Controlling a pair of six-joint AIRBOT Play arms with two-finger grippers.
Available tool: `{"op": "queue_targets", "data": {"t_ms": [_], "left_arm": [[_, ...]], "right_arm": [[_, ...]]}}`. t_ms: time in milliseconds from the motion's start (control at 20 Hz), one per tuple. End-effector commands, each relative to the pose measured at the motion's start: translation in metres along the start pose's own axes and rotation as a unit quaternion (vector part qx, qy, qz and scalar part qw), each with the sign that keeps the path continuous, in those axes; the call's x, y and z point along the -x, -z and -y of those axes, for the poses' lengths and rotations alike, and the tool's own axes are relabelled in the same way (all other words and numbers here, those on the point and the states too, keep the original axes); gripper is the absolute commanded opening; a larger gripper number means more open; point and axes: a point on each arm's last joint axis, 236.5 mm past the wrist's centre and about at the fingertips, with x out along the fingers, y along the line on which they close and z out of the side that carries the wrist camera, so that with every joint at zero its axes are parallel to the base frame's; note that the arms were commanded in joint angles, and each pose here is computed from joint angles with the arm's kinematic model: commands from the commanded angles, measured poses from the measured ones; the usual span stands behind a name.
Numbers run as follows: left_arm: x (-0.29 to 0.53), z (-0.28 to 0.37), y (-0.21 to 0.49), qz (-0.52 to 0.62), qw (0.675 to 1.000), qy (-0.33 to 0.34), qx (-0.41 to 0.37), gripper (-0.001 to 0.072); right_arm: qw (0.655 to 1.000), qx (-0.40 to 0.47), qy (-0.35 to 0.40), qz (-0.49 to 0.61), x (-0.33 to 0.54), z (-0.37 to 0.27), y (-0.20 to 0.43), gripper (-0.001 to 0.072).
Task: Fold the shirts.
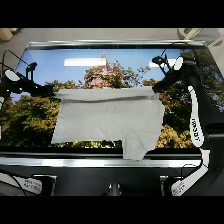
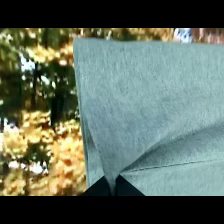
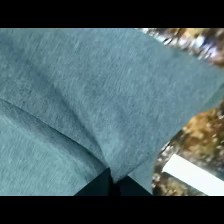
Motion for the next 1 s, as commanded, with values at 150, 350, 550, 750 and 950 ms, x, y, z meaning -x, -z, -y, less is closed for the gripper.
{"op": "queue_targets", "data": {"t_ms": [150, 350, 550, 750, 950], "left_arm": [[-0.03, 0.004, 0.062, -0.106, 0.994, 0.022, 0.036, 0.0026], [-0.008, 0.008, 0.059, -0.116, 0.991, 0.045, 0.043, 0.0496], [0.046, -0.02, 0.071, -0.123, 0.989, 0.033, 0.078, 0.0496], [0.042, -0.035, 0.173, -0.181, 0.976, 0.006, 0.12, 0.0496], [0.01, -0.023, 0.261, -0.201, 0.971, 0.017, 0.126, 0.0496]], "right_arm": [[0.995, -0.042, -0.065, -0.062, -0.041, -0.034, 0.043, 0.002], [0.998, -0.006, -0.025, -0.049, 0.002, -0.02, 0.037, 0.0437], [0.99, -0.07, -0.082, -0.094, 0.055, -0.01, 0.099, 0.0436], [0.968, -0.144, -0.161, -0.129, 0.046, -0.046, 0.175, 0.0424], [0.969, -0.142, -0.178, -0.1, 0.038, -0.083, 0.192, 0.0424]]}}
